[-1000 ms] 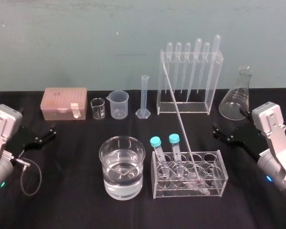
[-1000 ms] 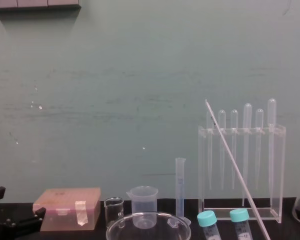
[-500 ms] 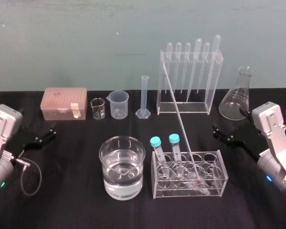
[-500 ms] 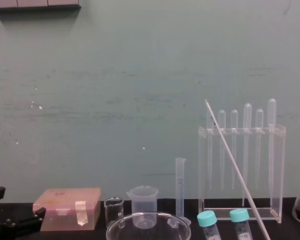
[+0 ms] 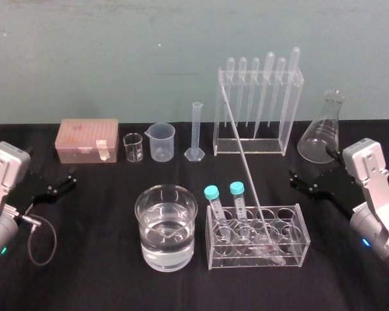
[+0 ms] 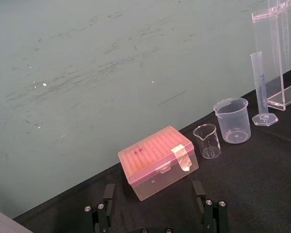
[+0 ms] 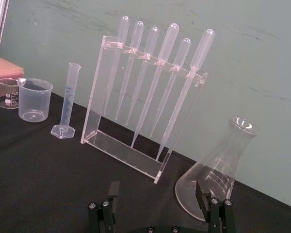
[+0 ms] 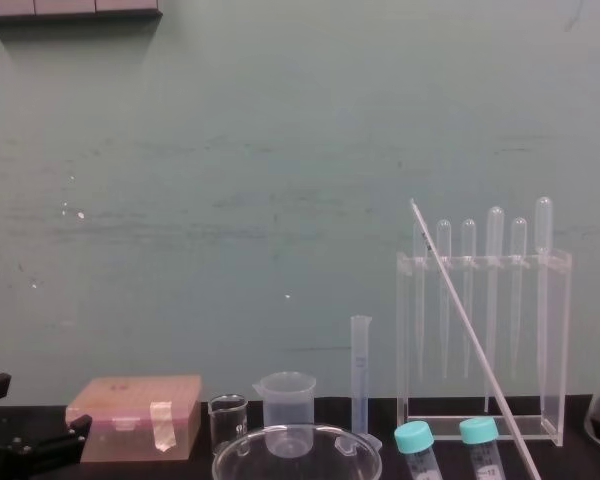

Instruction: Hold the thermometer with one hand and immerse one end into the beaker, then reinsert it into the test tube rack.

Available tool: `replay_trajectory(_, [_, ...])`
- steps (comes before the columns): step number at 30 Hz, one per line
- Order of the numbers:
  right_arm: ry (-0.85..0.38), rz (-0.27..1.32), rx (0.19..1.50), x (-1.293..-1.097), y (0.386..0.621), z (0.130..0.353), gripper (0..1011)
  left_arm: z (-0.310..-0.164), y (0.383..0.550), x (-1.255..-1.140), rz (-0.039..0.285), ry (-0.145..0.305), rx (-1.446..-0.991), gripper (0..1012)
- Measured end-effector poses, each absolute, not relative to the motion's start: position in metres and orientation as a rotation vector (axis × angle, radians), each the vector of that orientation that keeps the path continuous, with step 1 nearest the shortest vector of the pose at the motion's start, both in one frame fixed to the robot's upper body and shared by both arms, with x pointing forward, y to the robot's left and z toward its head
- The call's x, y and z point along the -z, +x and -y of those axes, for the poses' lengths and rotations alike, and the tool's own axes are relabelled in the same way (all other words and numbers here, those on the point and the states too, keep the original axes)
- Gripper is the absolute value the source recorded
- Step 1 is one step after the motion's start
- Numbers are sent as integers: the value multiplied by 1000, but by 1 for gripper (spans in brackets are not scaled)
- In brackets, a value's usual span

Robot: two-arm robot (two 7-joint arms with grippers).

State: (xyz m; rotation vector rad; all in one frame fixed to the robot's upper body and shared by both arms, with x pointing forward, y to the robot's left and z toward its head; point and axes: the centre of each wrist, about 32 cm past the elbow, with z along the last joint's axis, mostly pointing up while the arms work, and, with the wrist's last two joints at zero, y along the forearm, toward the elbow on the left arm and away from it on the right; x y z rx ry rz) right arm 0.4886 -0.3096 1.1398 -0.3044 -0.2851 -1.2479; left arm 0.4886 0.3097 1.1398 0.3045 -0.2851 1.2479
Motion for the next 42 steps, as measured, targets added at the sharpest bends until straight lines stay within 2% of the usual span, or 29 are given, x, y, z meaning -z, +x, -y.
replay_trajectory(5, [-302, 282, 1242, -1141, 489, 311, 1003, -310, 489, -1140, 285, 304, -1248, 1008])
replay_trajectory(9, [-267, 234, 1203, -1150, 487, 317, 1003, -310, 489, -1140, 285, 304, -1248, 1008])
replay_trajectory(13, [-185, 105, 1142, -1173, 483, 327, 1003, -310, 489, -1140, 285, 304, -1248, 1008])
replay_trajectory(14, [-185, 105, 1142, -1173, 483, 327, 1003, -310, 489, -1140, 285, 304, -1248, 1008])
replay_trajectory(16, [-131, 1, 1078, -1193, 481, 333, 1003, -310, 489, -1140, 285, 304, -1248, 1008])
replay_trajectory(17, [-131, 1, 1078, -1193, 481, 333, 1003, -310, 489, -1140, 285, 304, -1248, 1008])
replay_trajectory(19, [-86, -74, 1000, -1213, 481, 337, 1003, -310, 489, -1140, 285, 304, -1248, 1008])
replay_trajectory(23, [-56, -111, 920, -1230, 484, 337, 1003, -310, 489, -1140, 285, 304, -1248, 1008])
replay_trajectory(30, [-55, -126, 772, -1258, 507, 319, 1003, -310, 489, -1140, 285, 304, -1248, 1008])
replay_trajectory(42, [-148, -114, 715, -1273, 546, 274, 1003, -310, 489, -1140, 285, 304, -1248, 1008])
